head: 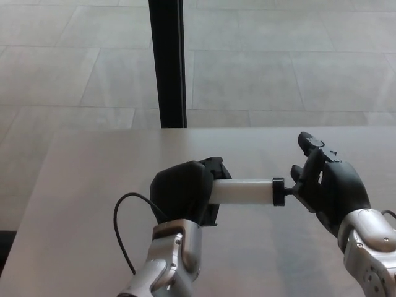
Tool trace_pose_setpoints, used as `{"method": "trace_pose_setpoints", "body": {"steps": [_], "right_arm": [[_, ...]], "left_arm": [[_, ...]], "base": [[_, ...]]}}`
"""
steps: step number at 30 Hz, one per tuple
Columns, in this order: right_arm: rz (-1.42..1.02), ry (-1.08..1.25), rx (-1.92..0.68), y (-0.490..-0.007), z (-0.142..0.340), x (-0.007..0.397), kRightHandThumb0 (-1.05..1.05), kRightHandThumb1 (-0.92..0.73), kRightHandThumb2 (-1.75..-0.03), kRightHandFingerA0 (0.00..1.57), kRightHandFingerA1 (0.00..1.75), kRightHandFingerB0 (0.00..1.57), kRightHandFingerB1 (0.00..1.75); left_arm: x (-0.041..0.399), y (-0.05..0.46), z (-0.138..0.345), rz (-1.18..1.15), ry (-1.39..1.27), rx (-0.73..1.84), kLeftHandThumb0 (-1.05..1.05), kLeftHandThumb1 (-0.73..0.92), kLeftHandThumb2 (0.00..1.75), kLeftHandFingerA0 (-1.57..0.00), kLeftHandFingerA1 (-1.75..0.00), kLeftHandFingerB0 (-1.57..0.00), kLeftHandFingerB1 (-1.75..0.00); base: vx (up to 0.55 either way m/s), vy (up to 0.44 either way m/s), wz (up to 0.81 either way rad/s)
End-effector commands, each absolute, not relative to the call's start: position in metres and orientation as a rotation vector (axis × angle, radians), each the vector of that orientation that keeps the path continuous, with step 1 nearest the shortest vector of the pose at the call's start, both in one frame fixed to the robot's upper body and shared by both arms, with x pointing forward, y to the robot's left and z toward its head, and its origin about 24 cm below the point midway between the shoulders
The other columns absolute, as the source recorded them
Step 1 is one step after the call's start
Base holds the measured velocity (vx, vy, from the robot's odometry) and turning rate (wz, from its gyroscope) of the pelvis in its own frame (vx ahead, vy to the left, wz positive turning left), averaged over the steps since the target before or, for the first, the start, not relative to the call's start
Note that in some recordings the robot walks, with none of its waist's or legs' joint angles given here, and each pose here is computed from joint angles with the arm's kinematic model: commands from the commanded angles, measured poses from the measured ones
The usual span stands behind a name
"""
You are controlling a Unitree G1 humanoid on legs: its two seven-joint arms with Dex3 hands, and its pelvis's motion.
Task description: The robot uses its left hand to lift the air pump kept on the middle of the desk and use the right hand to compress the handle
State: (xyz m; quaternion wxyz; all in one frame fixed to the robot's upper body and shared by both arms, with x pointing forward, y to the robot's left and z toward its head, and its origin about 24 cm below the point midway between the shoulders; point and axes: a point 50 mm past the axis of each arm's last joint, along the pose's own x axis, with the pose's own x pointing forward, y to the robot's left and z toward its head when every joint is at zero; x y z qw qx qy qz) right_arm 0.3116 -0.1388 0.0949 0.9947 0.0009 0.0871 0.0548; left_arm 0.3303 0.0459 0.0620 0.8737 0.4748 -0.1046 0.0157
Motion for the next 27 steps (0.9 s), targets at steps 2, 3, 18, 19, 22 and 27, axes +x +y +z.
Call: {"method": "trace_pose_setpoints", "body": {"steps": [2, 3, 18, 19, 22, 27], "right_arm": [[0.128, 0.157, 0.031, -0.143, 0.098, 0.312, -1.03, -0.92, -1.34, 0.0, 0.17, 0.0, 0.05], [0.115, 0.157, 0.033, -0.149, 0.099, 0.312, -0.93, -0.92, -1.03, 0.0, 0.0, 0.0, 0.0], [0.069, 0.208, 0.021, -0.181, 0.084, 0.308, -1.02, -0.92, -1.31, 0.0, 0.13, 0.0, 0.02], [0.069, 0.213, 0.021, -0.181, 0.082, 0.307, -1.01, -0.92, -1.3, 0.0, 0.14, 0.0, 0.03], [0.072, 0.225, 0.036, -0.179, 0.079, 0.307, -1.01, -0.92, -1.3, 0.0, 0.14, 0.0, 0.02], [0.079, 0.219, 0.02, -0.179, 0.08, 0.309, -1.01, -0.92, -1.3, 0.0, 0.13, 0.0, 0.03]], "left_arm": [[0.326, 0.042, 0.053, -0.013, -0.154, 1.049, -0.21, 0.52, 1.09, -0.98, -1.65, -0.88, -1.14], [0.324, 0.047, 0.046, -0.033, -0.116, 1.091, -0.17, 0.48, 1.15, -1.2, -1.29, -0.9, -0.94], [0.315, 0.068, 0.012, -0.399, 0.191, 1.537, -0.51, 0.67, 0.6, -0.64, -1.21, -0.43, -0.52], [0.316, 0.07, 0.012, -0.417, 0.216, 1.562, -0.57, 0.5, 0.91, -0.55, -0.84, -0.35, -0.59], [0.316, 0.073, 0.016, -0.434, 0.272, 1.507, -0.63, 0.63, 0.59, -0.38, -0.66, -0.31, -0.4], [0.319, 0.075, 0.02, -0.454, 0.308, 1.478, -0.84, 0.5, 0.89, -0.05, -0.54, -0.09, -0.46]], "base": [[0.0, 0.0, 0.0], [0.0, 0.0, 0.0], [0.0, 0.0, 0.0], [0.0, 0.0, 0.0], [0.0, 0.0, 0.0], [0.0, 0.0, 0.0]]}}
